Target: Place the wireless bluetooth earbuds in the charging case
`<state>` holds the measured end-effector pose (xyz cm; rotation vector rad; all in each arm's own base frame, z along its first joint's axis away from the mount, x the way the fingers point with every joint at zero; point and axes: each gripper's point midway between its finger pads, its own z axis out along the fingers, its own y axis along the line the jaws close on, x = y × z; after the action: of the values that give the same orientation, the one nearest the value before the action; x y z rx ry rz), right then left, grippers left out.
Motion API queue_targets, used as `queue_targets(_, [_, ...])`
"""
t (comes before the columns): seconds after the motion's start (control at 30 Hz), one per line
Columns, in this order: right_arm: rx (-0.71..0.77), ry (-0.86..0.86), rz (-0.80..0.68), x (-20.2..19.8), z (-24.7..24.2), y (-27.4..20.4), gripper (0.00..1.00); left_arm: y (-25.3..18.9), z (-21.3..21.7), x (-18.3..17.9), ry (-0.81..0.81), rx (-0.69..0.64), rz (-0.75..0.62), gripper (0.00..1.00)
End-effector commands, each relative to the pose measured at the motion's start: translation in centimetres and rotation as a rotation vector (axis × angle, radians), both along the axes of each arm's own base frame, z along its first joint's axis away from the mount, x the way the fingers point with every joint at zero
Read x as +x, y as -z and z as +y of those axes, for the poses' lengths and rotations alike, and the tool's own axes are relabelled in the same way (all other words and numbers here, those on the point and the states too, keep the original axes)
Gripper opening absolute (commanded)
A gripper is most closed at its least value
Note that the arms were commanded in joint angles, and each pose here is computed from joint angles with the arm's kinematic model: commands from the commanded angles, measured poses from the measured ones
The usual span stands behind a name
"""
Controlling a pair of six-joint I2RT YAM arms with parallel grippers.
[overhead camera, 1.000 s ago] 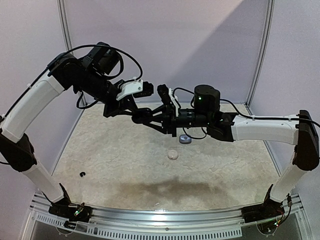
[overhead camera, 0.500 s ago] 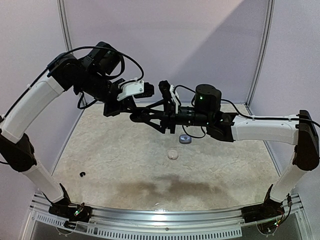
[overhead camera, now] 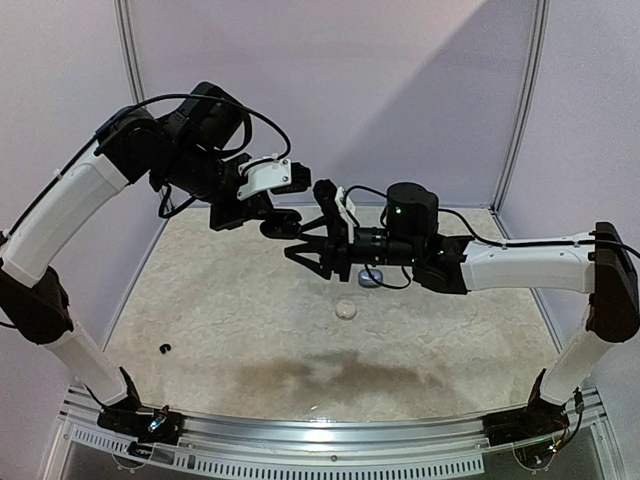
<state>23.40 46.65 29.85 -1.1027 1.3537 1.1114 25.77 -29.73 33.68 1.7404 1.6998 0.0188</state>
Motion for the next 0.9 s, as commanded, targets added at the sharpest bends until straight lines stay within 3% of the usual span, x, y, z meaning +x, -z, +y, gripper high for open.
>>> queue_targets(0.0, [0.047, 0.017, -0.091, 0.3, 0.3, -2.0, 0.42, -1.6, -0.1, -0.5, 0.005, -0.036, -0.031, 0.0])
queue_targets(0.17, [0.074, 0.024, -0.1, 0.4, 0.4, -2.4, 0.41, -1.5, -0.1, -0.7, 0.004, -0.037, -0.02, 0.0])
queue_targets(0.4, [0.046, 0.001, -0.096, 0.3, 0.7, -2.1, 0.3, -1.8, -0.3, -0.5, 0.003, -0.049, -0.026, 0.0])
queue_targets(0.67, [0.011, 0.021, -0.069, 0.9, 1.1, -1.1, 0.39, -2.0, -0.5, -0.4, 0.0, -0.061, -0.031, 0.0])
queue_targets(0.87, [0.021, 0.03, -0.09, 0.9, 1.2, -1.7, 0.32, -1.9, -0.4, -0.5, 0.002, -0.057, -0.028, 0.0])
